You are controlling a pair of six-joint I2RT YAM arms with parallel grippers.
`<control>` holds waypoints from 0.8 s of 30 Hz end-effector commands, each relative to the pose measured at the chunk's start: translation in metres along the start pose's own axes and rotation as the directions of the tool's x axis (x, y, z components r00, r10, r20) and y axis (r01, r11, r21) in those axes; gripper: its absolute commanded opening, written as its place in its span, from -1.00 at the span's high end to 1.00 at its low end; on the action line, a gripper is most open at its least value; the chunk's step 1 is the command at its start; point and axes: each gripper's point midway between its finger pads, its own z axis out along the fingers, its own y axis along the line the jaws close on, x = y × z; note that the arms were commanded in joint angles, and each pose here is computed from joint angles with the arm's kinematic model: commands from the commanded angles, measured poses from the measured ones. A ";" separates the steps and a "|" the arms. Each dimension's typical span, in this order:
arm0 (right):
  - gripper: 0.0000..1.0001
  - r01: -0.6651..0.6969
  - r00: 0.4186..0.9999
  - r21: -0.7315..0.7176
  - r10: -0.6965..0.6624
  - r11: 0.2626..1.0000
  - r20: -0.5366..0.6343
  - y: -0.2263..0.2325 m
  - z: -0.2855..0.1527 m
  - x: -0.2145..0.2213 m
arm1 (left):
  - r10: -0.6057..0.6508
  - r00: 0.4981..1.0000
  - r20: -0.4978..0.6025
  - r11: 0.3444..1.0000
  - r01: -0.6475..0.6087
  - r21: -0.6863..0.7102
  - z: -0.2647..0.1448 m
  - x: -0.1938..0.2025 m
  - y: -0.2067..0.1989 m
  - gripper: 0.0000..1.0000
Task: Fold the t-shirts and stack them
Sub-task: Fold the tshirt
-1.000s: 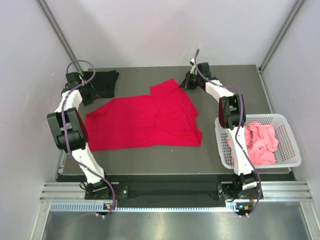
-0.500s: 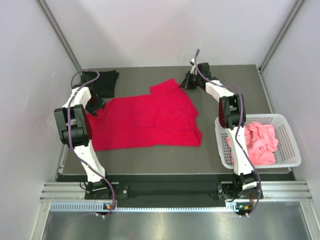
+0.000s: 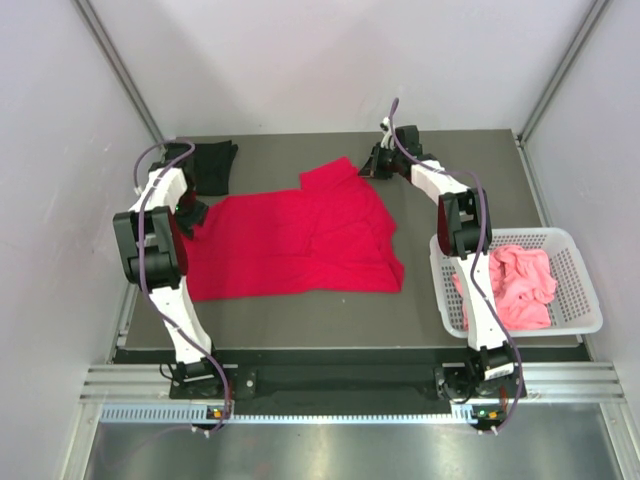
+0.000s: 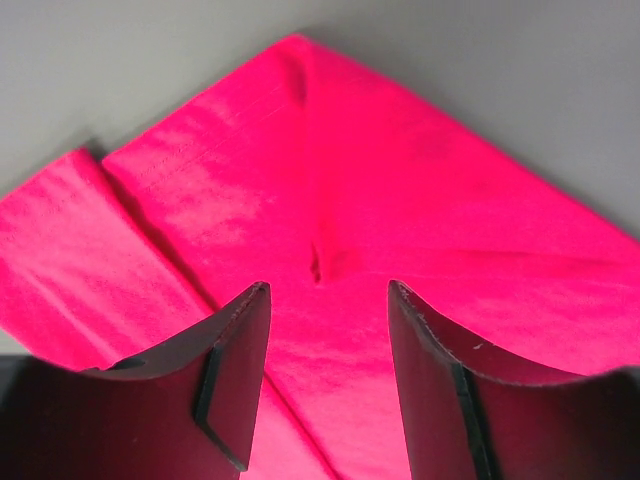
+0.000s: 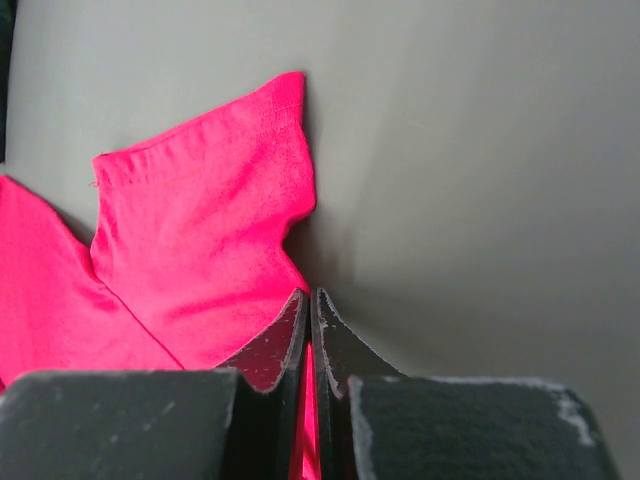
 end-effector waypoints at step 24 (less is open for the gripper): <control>1.00 0.037 0.996 -0.025 -0.034 0.999 0.080 0.013 -0.022 -0.036 | -0.136 0.991 0.002 0.990 0.136 -0.036 0.022 -0.006 0.000 0.21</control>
